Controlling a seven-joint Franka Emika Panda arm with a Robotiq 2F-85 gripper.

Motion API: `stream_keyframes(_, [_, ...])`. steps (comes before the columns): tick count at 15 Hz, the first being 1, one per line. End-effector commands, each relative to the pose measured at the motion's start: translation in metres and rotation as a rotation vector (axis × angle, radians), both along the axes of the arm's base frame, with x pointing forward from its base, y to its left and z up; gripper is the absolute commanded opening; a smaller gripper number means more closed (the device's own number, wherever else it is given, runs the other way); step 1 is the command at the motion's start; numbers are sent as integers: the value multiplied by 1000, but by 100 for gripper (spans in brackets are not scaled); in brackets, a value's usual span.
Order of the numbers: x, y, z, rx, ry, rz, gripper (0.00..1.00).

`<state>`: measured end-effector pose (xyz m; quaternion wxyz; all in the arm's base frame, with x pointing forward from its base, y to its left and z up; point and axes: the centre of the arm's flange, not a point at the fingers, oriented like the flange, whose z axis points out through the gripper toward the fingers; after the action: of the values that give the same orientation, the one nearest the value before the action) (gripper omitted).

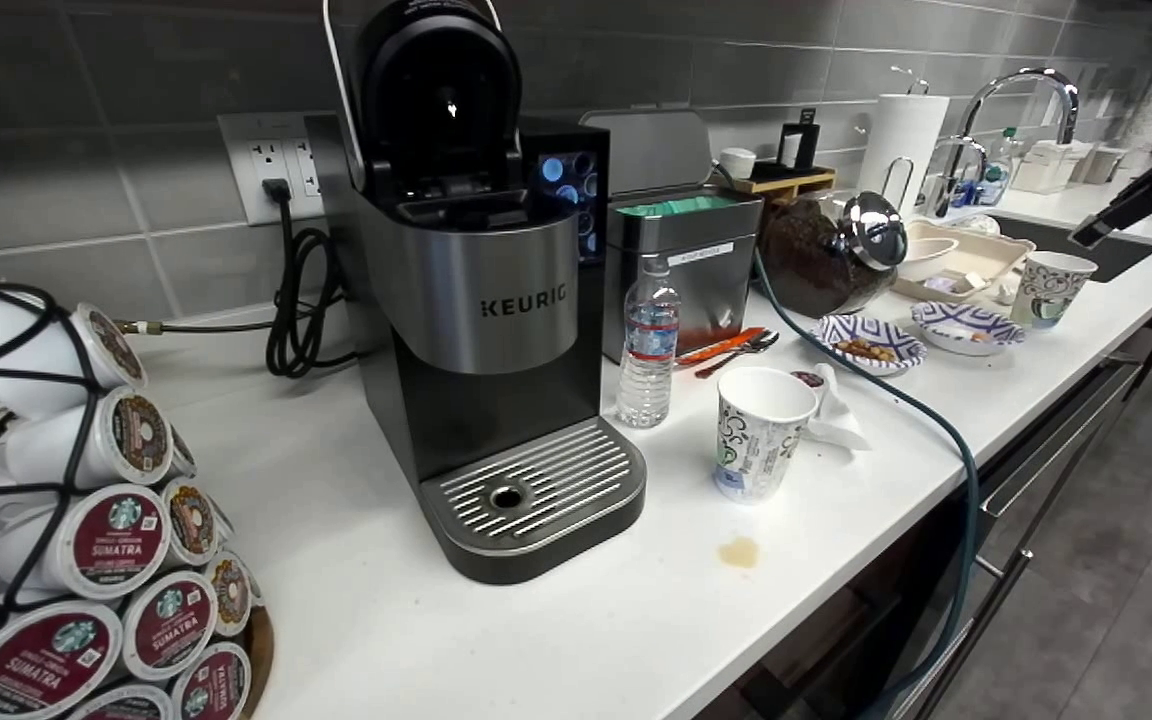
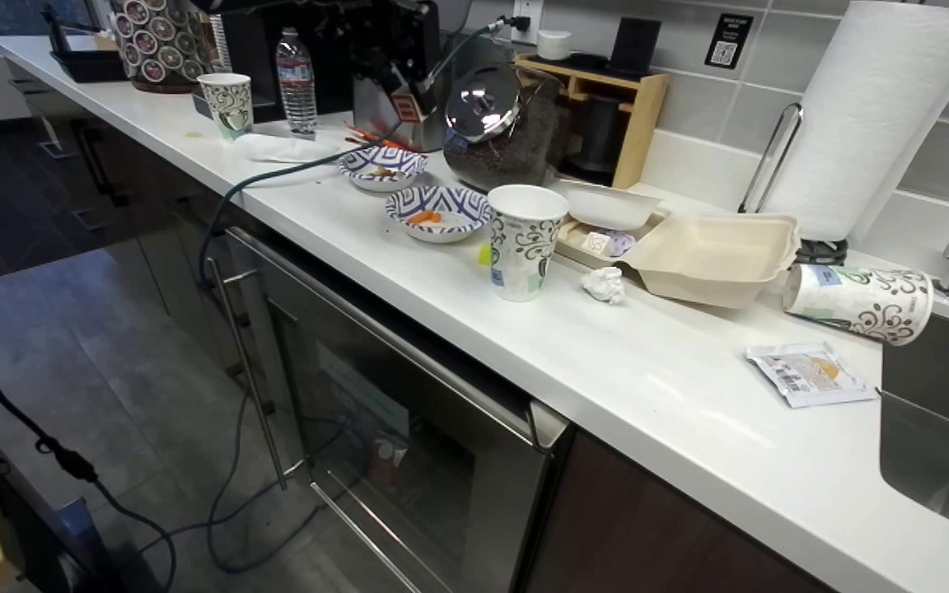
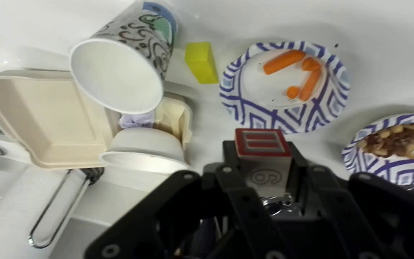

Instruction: Place the block onto the plate

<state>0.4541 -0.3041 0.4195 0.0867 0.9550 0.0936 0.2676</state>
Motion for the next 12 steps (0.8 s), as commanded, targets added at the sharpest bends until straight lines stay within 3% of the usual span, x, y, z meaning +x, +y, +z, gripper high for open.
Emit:
stream_keyframes(1, [53, -22, -3, -91, -71, -173, 9])
stream_keyframes(5, [110, -73, -10, -159, -69, -340, 9])
stream_keyframes(8, [141, -110, -23, -150, -44, -310, 9])
stream_keyframes(12, [181, -124, -12, -87, -37, -231, 9])
